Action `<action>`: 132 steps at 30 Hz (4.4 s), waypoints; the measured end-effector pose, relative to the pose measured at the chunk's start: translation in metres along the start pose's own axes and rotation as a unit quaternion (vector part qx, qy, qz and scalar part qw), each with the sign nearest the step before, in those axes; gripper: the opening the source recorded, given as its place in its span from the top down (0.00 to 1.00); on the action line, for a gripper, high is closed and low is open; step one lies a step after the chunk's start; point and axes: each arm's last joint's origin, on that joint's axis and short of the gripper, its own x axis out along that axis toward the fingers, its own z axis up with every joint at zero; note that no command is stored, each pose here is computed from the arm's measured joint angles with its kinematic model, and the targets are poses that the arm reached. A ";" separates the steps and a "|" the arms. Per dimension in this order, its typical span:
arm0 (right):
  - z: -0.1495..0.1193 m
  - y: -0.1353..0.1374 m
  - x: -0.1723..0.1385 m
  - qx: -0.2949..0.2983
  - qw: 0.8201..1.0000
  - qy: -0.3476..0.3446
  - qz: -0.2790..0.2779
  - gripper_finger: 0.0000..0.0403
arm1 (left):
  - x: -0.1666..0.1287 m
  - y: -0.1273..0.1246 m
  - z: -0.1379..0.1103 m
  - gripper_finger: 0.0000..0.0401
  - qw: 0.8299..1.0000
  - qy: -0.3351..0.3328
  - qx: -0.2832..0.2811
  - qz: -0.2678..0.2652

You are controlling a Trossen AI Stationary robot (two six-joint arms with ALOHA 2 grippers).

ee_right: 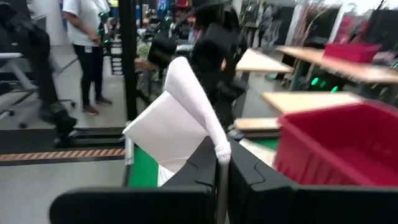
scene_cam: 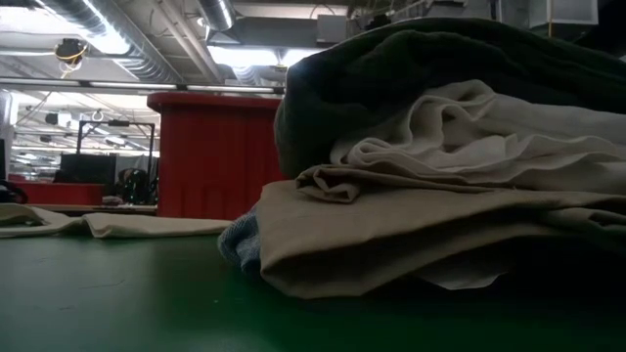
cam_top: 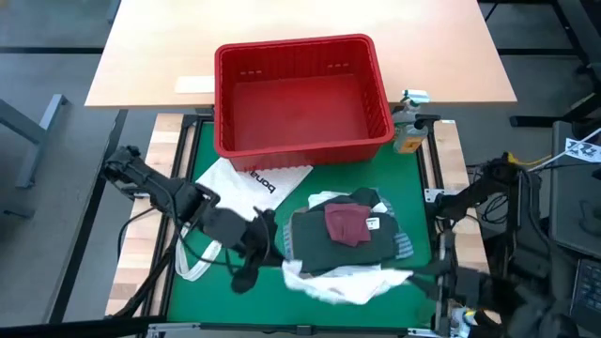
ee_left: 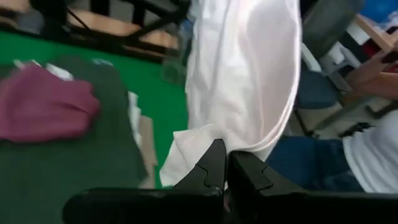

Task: Fold Laundry from Bin
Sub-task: Remove the white underwear from the red bin

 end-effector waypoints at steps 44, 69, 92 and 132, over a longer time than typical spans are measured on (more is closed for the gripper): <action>-0.166 -0.041 0.071 0.007 0.904 0.332 -0.270 0.97 | 0.070 0.106 -0.050 1.00 0.890 0.219 -0.070 0.395; -0.195 -0.086 0.108 -0.036 0.831 0.431 -0.350 0.97 | 0.097 0.134 -0.060 1.00 0.868 0.273 -0.037 0.414; -0.198 -0.083 0.104 -0.105 0.777 0.563 -0.260 0.62 | 0.098 0.132 -0.061 1.00 0.869 0.273 -0.036 0.412; -0.156 0.006 0.120 -0.045 0.900 0.409 0.144 0.63 | 0.098 0.131 -0.060 1.00 0.872 0.275 -0.041 0.402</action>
